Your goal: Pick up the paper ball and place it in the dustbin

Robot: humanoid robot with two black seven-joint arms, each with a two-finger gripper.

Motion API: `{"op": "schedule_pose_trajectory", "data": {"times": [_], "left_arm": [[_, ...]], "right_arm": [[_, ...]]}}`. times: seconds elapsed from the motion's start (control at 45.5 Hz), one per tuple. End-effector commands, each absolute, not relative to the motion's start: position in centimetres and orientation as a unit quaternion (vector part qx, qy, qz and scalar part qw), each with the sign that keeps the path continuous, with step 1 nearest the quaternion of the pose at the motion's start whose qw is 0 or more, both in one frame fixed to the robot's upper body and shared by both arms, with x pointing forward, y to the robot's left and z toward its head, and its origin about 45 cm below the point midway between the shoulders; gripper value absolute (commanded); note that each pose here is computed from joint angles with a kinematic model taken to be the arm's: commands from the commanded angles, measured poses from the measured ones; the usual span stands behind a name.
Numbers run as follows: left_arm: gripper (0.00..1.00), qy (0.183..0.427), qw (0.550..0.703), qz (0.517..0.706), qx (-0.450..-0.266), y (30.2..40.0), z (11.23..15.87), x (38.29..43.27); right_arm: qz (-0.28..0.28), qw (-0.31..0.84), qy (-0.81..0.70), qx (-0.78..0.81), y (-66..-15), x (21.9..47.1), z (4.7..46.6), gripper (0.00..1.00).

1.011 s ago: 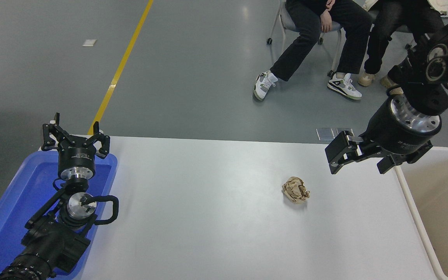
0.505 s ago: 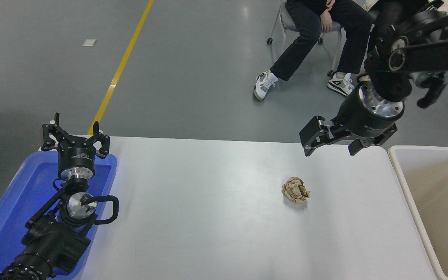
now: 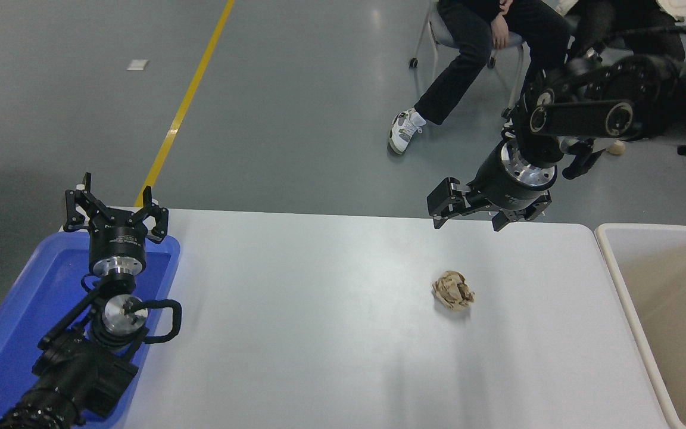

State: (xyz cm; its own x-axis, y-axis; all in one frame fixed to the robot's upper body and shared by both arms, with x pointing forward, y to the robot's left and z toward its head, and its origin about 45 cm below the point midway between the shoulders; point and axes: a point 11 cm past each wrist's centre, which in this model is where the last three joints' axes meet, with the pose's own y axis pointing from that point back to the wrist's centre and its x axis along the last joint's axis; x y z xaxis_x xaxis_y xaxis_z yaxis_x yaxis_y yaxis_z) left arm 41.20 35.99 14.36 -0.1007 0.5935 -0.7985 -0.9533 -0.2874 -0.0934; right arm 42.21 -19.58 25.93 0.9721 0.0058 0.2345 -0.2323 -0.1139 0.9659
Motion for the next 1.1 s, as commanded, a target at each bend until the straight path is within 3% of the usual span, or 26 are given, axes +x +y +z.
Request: {"op": "schedule_pose_trajectory", "data": {"times": [0.0,0.176,0.549,1.077], "left_arm": [[0.99,0.234,0.549,0.704,-0.385,35.99,14.37,41.20],[0.99,0.234,0.549,0.704,-0.384,36.00,14.30,41.15],[0.99,0.234,0.549,0.704,-0.384,36.00,14.30,41.15],[0.99,0.234,0.549,0.704,-0.384,36.00,14.30,41.15]], "right_arm": [[0.104,0.674,-0.072,0.728,-19.5,42.6,19.7,1.00],[0.142,0.680,-0.089,0.714,-19.8,42.8,15.6,1.00],[0.179,0.696,-0.123,0.684,-22.7,43.1,11.8,1.00],[0.145,0.681,-0.136,0.705,-22.6,41.6,9.2,1.00]]}}
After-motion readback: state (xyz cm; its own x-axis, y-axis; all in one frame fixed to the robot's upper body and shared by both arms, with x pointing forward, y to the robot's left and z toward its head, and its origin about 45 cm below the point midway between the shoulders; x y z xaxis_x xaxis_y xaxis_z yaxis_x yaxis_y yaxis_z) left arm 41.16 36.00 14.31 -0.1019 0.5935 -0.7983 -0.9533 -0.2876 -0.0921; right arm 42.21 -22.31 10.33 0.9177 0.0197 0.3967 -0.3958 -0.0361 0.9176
